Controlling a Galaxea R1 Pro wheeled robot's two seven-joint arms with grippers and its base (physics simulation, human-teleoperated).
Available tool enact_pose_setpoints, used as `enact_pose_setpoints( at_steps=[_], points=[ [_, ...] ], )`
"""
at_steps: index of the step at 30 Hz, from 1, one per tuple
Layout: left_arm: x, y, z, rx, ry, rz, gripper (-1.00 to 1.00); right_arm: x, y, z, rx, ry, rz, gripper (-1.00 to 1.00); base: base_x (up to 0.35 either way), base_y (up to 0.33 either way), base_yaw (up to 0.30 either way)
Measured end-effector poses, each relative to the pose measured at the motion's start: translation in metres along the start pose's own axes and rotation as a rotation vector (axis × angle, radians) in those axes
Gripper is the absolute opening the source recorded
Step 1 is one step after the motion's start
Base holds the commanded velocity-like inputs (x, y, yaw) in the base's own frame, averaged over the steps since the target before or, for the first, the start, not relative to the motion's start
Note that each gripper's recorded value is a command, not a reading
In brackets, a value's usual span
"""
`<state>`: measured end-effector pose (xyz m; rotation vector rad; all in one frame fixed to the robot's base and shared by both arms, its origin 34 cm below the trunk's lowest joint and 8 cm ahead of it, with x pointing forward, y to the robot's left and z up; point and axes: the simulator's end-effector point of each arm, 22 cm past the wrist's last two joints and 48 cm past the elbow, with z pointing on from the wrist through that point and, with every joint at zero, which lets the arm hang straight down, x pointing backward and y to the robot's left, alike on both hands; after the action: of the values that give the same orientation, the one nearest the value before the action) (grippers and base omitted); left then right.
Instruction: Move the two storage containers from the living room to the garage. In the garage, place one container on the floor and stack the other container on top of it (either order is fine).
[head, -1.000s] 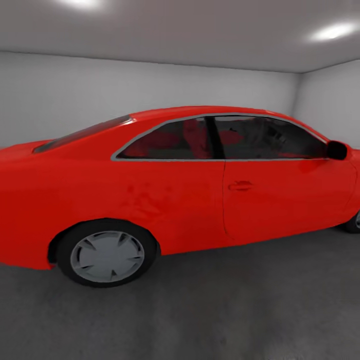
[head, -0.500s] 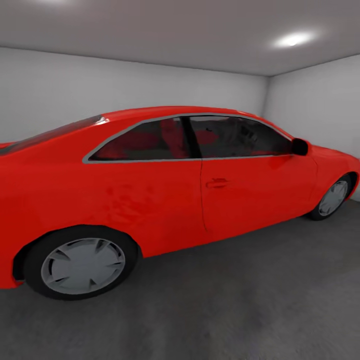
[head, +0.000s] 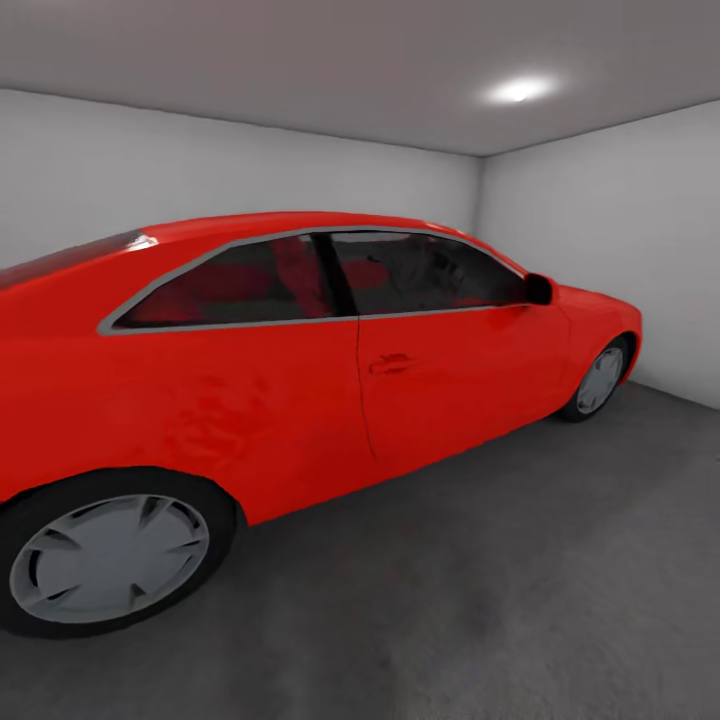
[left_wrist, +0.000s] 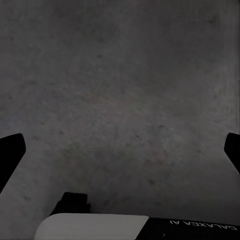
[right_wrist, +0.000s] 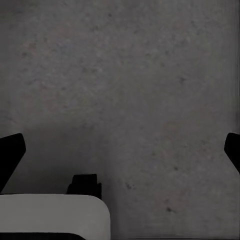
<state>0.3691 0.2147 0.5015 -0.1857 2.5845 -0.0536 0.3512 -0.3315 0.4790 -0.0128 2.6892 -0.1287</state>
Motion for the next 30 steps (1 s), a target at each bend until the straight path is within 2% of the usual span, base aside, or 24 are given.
enact_pose_setpoints(
  at_steps=[30],
  points=[
    [0.0000,0.0004,0.0000,-0.001,0.000,0.001,1.00,0.0000,0.0000,0.0000,0.000,0.000,0.001,1.00,0.000,0.000,-0.279]
  ],
)
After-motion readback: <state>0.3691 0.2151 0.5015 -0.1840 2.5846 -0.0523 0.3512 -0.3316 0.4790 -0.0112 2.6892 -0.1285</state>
